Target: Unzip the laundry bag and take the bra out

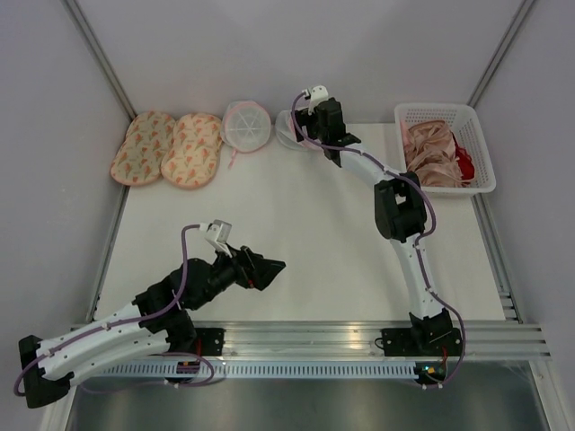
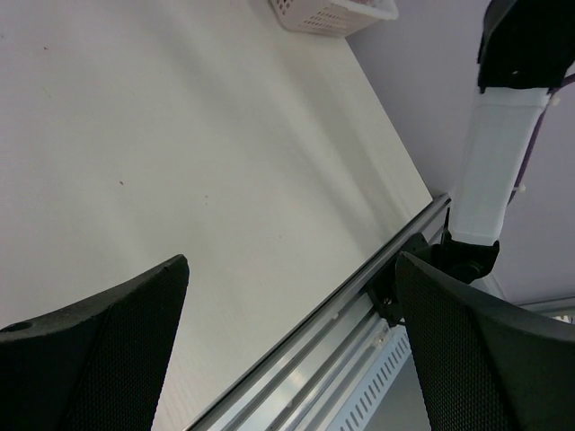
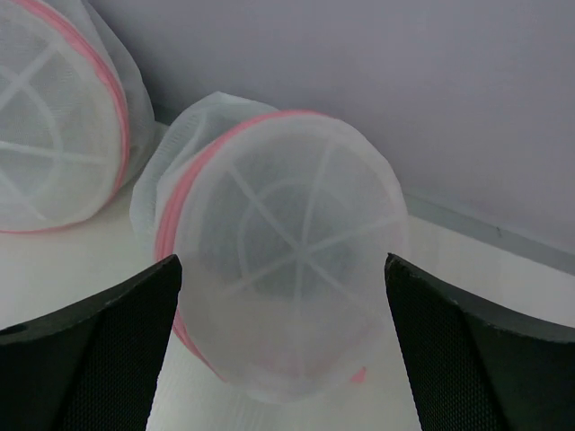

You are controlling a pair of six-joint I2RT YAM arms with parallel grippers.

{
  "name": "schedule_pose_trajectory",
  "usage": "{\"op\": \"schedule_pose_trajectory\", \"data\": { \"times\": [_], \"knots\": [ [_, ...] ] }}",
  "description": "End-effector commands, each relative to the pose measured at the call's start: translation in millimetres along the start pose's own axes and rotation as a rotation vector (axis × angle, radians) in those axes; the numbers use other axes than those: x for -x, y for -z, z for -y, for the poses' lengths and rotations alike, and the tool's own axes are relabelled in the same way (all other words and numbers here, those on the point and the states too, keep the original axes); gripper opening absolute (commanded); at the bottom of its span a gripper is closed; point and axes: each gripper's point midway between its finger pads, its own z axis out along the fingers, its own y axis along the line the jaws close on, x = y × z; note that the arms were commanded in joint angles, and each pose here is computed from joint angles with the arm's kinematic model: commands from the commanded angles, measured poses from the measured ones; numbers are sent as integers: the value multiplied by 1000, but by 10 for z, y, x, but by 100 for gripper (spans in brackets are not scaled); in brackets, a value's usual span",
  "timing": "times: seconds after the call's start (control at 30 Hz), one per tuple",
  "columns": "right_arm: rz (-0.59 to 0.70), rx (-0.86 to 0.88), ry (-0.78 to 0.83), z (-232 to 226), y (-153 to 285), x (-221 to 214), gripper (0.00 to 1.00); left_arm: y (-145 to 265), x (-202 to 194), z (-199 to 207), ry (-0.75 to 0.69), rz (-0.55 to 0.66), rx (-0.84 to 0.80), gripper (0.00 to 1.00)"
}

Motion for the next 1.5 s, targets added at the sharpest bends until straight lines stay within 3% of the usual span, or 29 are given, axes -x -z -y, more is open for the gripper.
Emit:
{"op": "schedule_pose_trajectory", "data": {
  "times": [0.0, 0.23, 0.67, 0.77, 0.9, 1.0, 1.03, 1.07, 1.17, 1.23, 1.47],
  "knots": [
    [-7, 85, 44, -224, -169, 30, 98, 36, 88, -51, 39, 45, 29, 99],
    [-47, 135, 56, -498, -154, -155, 98, 67, 101, -117, 37, 62, 51, 100],
    [-24, 115, 118, -664, 54, -38, 98, 49, 75, -160, 31, 62, 64, 100],
    [-56, 39, 129, -592, -67, -163, 98, 46, 61, -170, 35, 59, 67, 100],
    [-80, -226, 149, -193, -281, -350, 96, 48, 57, -164, 39, 57, 65, 100],
    [-84, -304, 174, -69, -359, -454, 75, 62, 52, -164, 43, 53, 64, 100],
    [-85, -315, 179, -49, -354, -450, 47, 65, 54, -166, 46, 54, 65, 100],
    [-88, -319, 179, -34, -352, -466, 36, 67, 54, -166, 48, 54, 65, 100],
    [-96, -294, 156, -38, -313, -451, 27, 63, 44, -163, 52, 53, 62, 100],
    [-98, -303, 148, -11, -234, -396, 0, 56, 47, -148, 53, 51, 58, 100],
    [-110, -234, 22, -58, 306, -17, 1, 47, 62, -138, 47, 56, 55, 100]
  ]
}}
